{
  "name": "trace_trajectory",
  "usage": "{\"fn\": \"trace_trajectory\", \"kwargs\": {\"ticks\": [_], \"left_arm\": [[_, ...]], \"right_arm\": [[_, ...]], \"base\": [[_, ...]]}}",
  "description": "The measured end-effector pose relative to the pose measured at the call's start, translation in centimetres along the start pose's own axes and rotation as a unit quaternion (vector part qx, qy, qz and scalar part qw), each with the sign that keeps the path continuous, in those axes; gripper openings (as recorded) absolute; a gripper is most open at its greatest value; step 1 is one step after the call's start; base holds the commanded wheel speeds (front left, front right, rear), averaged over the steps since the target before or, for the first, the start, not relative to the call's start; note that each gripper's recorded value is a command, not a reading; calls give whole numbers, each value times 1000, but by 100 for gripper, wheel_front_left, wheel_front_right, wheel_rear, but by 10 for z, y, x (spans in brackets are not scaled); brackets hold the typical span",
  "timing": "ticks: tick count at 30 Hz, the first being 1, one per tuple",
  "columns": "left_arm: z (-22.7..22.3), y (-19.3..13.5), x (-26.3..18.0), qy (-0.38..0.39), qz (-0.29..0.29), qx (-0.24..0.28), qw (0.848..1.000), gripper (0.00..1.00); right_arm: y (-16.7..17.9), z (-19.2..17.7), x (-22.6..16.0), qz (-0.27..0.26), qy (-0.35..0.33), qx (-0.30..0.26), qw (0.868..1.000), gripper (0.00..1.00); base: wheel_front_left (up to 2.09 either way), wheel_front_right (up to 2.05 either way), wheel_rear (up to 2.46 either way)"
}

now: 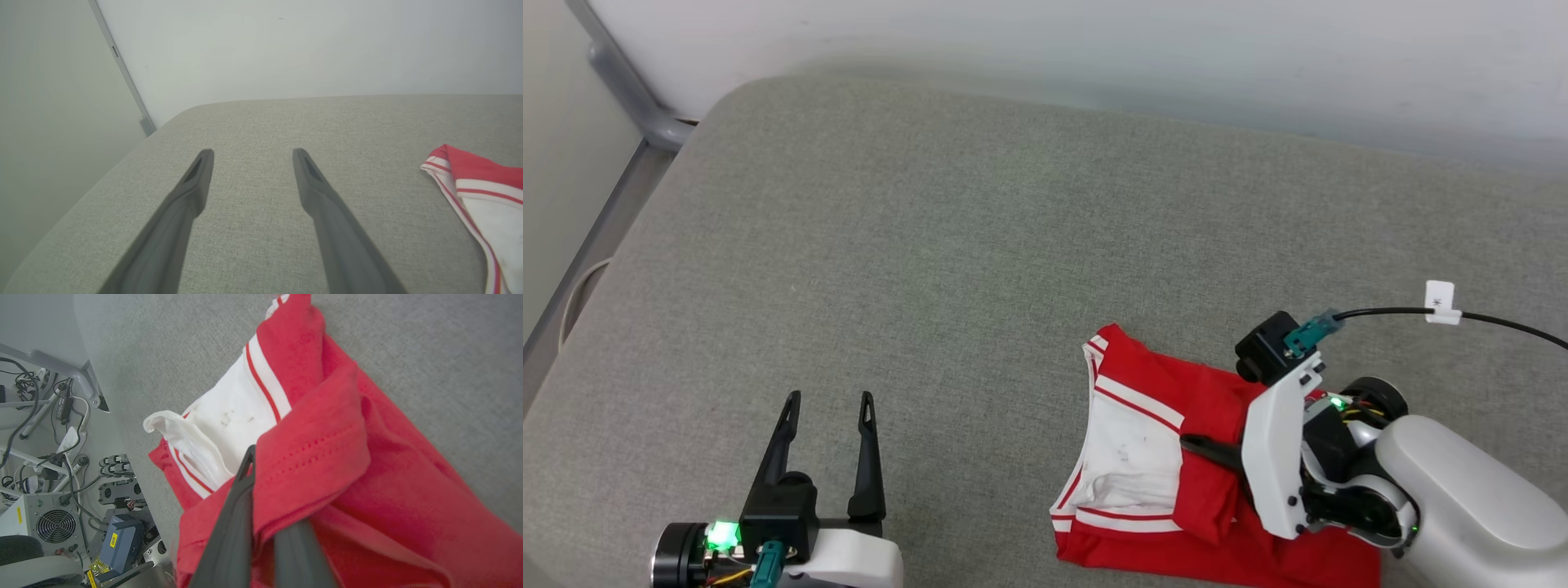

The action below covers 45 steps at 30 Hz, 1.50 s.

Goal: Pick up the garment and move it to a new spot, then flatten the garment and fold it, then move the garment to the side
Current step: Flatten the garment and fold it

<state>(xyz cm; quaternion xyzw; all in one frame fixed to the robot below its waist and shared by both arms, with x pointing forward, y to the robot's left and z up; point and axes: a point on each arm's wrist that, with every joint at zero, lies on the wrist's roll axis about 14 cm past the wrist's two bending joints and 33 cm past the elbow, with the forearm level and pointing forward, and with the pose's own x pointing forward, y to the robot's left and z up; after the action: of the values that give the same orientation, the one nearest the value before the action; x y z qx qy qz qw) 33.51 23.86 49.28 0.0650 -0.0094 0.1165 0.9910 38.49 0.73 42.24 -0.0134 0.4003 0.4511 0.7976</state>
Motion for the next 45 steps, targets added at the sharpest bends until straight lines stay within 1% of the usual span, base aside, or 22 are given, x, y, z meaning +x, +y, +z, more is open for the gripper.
{"fn": "trace_trajectory", "kwargs": {"ticks": [6, 9, 11, 12, 13, 14, 19, 22, 24, 26, 29, 30, 31, 32, 33, 34, 35, 36, 37, 42, 45], "left_arm": [[-3, 1, 4, 6, 5, 0, 1000, 100], [-5, 0, 4, 9, 5, -1, 1000, 100], [-6, 0, 4, 10, 5, -1, 1000, 100], [-5, 0, 3, 9, 5, -2, 1000, 100], [-5, -1, 3, 8, 4, -2, 1000, 100], [-4, -1, 3, 6, 3, -3, 1000, 100], [2, -1, 0, -4, 0, -5, 1000, 100], [3, -2, -3, -7, -5, -5, 1000, 100], [6, -4, -3, -11, -10, -5, 1000, 100], [7, -6, -4, -15, -15, -5, 1000, 100], [11, -11, -3, -21, -25, -5, 999, 100], [11, -11, -3, -21, -25, -5, 999, 100], [13, -15, -3, -25, -32, -6, 999, 100], [13, -15, -3, -25, -32, -6, 999, 100], [14, -16, -3, -27, -36, -6, 999, 100], [17, -19, -3, -31, -41, -7, 999, 100], [17, -19, -3, -31, -41, -7, 999, 100], [17, -22, -4, -33, -47, -7, 998, 100], [17, -22, -4, -33, -47, -7, 998, 100], [22, -28, -4, -41, -57, -8, 998, 100], [23, -31, -6, -42, -62, -8, 997, 100]], "right_arm": [[3, -7, 23, 12, 18, 3, 1000, 0], [4, -15, 29, 14, 32, 1, 999, 0], [3, -15, 29, 11, 27, 4, 1000, 0], [3, -13, 29, 10, 20, 5, 1000, 5], [3, -10, 28, 9, 10, 6, 1000, 65], [3, -6, 26, 9, -4, 9, 1000, 100], [6, 22, 4, 4, -82, -7, 997, 100], [-1, 33, -18, -12, -136, -15, 991, 100], [-10, 42, -36, -33, -176, -21, 984, 100], [-22, 51, -55, -60, -219, -34, 973, 100], [-42, 64, -87, -113, -284, -55, 950, 100], [-42, 64, -87, -113, -284, -55, 950, 100], [-55, 68, -108, -151, -321, -70, 932, 100], [-55, 68, -108, -151, -321, -70, 932, 100], [-60, 68, -118, -168, -337, -76, 923, 100], [-68, 68, -136, -200, -367, -83, 905, 100], [-68, 68, -136, -200, -367, -83, 905, 100], [-73, 67, -153, -230, -397, -89, 884, 100], [-73, 67, -153, -230, -397, -89, 884, 100], [-78, 59, -189, -301, -445, -108, 837, 100], [-73, 47, -199, -329, -463, -98, 817, 100]], "base": [[0, 0, 0], [0, 0, 0], [0, 0, 0], [0, 0, 0], [0, 0, 0], [0, 0, 0], [0, 0, 0], [0, 0, 0], [0, 0, 0], [0, 0, 0], [0, 0, 0], [0, 0, 0], [0, 0, 0], [0, 0, 0], [0, 0, 0], [0, 0, 0], [0, 0, 0], [0, 0, 0], [0, 0, 0], [0, 0, 0], [0, 0, 0]]}}
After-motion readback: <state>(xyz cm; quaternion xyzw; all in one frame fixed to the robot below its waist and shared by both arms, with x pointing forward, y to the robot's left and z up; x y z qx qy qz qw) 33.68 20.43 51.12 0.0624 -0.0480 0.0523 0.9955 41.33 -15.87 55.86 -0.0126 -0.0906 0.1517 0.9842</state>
